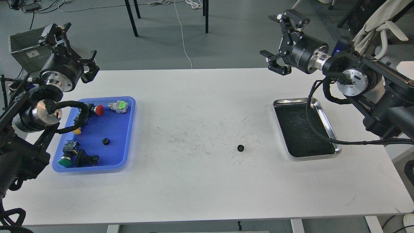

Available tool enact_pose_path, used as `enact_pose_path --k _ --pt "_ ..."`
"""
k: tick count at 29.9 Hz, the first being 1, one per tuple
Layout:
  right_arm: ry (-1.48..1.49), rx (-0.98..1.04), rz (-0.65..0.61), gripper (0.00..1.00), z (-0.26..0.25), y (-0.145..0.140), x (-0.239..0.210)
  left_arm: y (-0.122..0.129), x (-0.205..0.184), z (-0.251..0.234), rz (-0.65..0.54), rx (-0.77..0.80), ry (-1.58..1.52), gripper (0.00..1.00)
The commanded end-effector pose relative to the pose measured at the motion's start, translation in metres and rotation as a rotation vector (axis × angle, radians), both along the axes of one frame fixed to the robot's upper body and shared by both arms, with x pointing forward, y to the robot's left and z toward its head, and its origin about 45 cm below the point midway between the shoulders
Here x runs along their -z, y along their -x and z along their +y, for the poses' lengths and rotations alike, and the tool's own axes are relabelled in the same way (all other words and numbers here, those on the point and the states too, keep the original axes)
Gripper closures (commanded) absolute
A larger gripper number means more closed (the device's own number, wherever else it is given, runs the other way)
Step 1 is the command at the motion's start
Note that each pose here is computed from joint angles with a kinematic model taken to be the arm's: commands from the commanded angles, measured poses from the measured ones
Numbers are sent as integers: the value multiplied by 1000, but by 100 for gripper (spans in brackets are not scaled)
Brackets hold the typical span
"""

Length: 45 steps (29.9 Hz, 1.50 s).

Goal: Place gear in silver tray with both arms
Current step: 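Reach the right gripper to the black gear and grasp it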

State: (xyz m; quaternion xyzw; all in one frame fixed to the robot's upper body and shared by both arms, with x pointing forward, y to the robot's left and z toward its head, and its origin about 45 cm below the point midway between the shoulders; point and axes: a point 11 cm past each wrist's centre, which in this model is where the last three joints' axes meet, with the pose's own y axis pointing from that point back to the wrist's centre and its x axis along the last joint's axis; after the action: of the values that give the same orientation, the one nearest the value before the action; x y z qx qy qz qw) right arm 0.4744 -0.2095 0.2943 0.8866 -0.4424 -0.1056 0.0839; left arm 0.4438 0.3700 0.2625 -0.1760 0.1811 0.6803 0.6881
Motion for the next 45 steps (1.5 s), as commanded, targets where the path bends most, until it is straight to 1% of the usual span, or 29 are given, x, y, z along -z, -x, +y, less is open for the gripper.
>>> enact_pose_path --k 1,4,9,14,17,23,28,37,42,45 --pt "303 -203 -56 0 40 19 21 7 15 24 0 -22 93 2" --pt "540 -374 -94 0 64 37 37 10 21 38 -12 -64 96 2" --pt "876 -608 -86 0 81 67 63 11 23 40 -9 -76 95 2" --pt "1116 -732 -24 0 69 83 82 17 23 51 -4 -82 76 2" --pt "1211 -801 3 0 67 91 89 19 20 57 -9 -92 78 2" --pt "1293 -878 -17 0 84 97 96 21 14 66 -23 -90 94 2" --pt "1301 -910 20 0 95 106 106 22 13 68 -32 -83 90 2" --pt "1318 -919 16 1 111 105 127 28 13 80 -29 -89 96 2" --pt "1317 -924 17 2 113 106 129 29 12 83 -37 -92 120 2" --pt "1323 -925 25 5 110 107 132 29 12 83 -37 -92 120 2"
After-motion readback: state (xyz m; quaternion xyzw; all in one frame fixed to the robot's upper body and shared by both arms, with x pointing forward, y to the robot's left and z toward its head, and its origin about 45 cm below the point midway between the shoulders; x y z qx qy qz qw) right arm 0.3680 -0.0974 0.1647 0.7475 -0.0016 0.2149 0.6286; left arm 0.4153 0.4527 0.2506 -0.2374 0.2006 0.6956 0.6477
